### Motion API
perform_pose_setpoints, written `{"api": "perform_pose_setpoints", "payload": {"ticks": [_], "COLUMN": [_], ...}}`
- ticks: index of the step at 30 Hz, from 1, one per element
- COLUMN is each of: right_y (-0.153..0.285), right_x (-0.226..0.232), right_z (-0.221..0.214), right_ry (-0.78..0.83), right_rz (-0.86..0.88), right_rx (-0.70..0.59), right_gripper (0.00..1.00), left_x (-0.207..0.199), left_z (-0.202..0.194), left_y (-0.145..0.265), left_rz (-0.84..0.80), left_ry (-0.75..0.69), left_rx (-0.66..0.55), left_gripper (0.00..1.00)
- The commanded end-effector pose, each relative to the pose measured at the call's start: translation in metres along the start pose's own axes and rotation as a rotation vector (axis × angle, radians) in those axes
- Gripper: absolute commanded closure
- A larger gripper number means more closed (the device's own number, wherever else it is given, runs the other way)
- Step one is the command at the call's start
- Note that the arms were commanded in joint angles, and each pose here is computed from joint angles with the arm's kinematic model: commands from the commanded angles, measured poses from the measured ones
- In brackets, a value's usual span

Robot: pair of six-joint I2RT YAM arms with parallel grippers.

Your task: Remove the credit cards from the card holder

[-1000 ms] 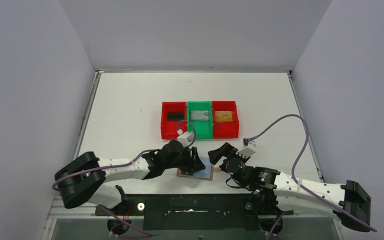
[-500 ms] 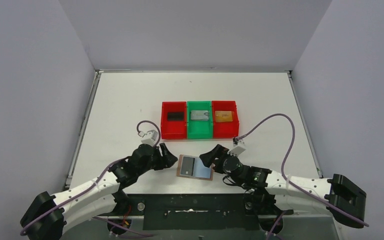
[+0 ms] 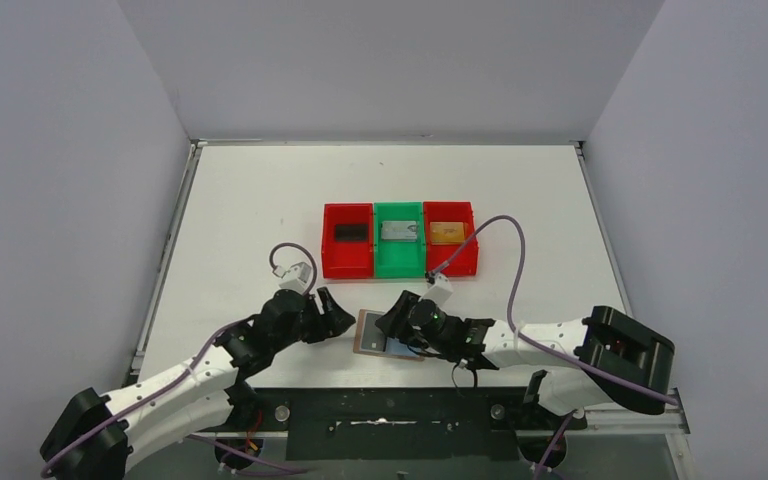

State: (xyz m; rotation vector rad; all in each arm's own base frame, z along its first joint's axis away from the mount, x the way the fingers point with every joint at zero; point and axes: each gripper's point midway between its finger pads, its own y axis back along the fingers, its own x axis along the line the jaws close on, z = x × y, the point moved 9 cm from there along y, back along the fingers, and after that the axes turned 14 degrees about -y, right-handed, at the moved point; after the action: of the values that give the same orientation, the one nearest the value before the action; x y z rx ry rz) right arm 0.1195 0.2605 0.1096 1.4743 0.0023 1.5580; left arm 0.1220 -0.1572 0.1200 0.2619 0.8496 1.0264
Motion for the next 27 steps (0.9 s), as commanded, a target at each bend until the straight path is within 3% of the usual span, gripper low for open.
{"api": "perform_pose_setpoints", "payload": {"ticks": [1,7,17,27], "right_y": [-0.002,-0.009,-0.025,-0.021], "right_x": [0.006,-0.015,-0.044,-0.025], "right_z": [-0.002,-0.004,-0.01,-0.002], "right_ry": [-0.073,-0.078,-0.142,-0.021], "right_rz": [0.026,0.002,-0.051,-0.075], "right_rx": [0.015,0.052,0.091,0.067], "right_gripper": [0.55,0.63,0.67,0.7], "left_x": [-0.018,-0.026,-0.029,-0.024], "left_z": [0.012,0.013,0.011,0.013], "left_y": [-0.006,-0.014,-0.024,-0.025], "left_rz": [-0.124,-0.167,-0.171,-0.107], "left_ry": [0.006,-0.034,-0.084,-0.088], "left_rx": [-0.03,0.011,0.075,0.066], "left_gripper": [0.38,0.4,0.45,0.51]}}
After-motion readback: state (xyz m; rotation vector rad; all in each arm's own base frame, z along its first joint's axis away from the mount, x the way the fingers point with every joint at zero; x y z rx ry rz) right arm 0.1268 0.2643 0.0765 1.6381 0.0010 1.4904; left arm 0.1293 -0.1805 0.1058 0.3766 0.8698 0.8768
